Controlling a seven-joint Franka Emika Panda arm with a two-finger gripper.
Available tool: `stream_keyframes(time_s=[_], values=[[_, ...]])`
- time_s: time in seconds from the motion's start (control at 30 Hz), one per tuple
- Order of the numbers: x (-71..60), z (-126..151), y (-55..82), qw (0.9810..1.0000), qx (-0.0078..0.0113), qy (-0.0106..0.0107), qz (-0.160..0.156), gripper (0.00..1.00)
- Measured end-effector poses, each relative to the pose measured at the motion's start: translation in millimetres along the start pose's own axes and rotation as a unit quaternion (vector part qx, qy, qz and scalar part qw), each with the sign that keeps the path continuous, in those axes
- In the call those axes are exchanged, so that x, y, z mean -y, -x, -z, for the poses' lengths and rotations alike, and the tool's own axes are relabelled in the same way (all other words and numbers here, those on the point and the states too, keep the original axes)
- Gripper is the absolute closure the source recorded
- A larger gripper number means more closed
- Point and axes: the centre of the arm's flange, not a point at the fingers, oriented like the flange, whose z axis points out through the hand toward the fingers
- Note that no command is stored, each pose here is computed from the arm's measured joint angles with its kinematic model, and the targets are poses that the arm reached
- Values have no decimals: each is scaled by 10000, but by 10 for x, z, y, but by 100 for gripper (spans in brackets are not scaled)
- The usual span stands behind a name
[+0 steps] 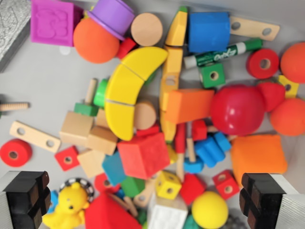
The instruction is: Pick an object from the bin
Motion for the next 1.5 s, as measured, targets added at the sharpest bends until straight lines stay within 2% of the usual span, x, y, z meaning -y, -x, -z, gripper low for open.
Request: stream_keyframes(time_s=[0.17, 0.63, 0.8, 1.0, 1.37, 1.5], values=[[-18, -91, -43, 10000, 4, -3, 70, 0], [-86, -431, -183, 9995, 34, -7, 323, 0], [-115, -570, -242, 9991, 52, -7, 419, 0], [-148, -744, -316, 9984, 64, -16, 556, 0], [-229, -1109, -464, 9965, 97, -18, 825, 0], [-264, -1270, -532, 9956, 116, -15, 930, 0]])
